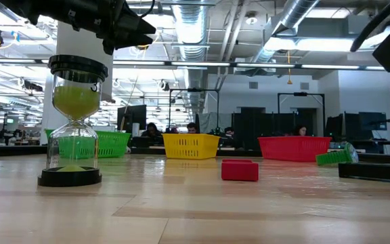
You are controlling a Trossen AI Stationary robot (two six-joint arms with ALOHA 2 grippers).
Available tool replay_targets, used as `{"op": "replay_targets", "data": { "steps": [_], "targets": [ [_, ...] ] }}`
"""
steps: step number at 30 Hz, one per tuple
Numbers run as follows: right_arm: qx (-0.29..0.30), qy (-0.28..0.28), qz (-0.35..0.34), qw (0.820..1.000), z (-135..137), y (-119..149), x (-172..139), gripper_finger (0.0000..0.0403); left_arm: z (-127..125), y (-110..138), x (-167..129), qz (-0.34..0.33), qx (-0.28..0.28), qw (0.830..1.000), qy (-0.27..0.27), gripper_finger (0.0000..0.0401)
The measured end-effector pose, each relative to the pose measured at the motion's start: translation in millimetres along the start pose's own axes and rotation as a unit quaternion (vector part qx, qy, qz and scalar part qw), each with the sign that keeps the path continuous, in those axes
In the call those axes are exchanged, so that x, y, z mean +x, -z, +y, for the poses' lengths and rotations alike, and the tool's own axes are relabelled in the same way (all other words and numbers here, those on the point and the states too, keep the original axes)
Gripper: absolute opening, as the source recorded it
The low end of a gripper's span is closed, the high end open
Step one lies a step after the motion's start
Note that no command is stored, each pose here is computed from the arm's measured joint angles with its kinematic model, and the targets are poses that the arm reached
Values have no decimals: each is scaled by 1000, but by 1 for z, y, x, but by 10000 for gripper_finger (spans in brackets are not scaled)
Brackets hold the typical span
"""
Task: Pick & Place Office items
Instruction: Put the blue hourglass into the red bin
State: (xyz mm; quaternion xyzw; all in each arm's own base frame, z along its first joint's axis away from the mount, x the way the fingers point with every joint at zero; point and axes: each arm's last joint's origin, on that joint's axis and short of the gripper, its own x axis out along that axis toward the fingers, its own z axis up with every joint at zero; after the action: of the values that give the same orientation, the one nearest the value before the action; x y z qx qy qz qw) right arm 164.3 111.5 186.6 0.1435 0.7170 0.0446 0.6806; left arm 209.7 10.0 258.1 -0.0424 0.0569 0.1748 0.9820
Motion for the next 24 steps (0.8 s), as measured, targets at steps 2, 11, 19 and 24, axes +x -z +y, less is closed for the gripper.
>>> {"op": "replay_targets", "data": {
  "steps": [2,11,19,24],
  "targets": [
    [12,2,2,1000,0,0,0,249,0,0,0,0,0,1000,0,177],
    [39,5,1,999,1,1,0,249,0,0,0,0,0,1000,0,177],
    [47,8,-1,999,0,1,0,249,0,0,0,-1,0,1000,0,177],
    [49,39,-11,998,3,0,-13,249,0,0,0,-1,0,1000,0,177]
  ]
}}
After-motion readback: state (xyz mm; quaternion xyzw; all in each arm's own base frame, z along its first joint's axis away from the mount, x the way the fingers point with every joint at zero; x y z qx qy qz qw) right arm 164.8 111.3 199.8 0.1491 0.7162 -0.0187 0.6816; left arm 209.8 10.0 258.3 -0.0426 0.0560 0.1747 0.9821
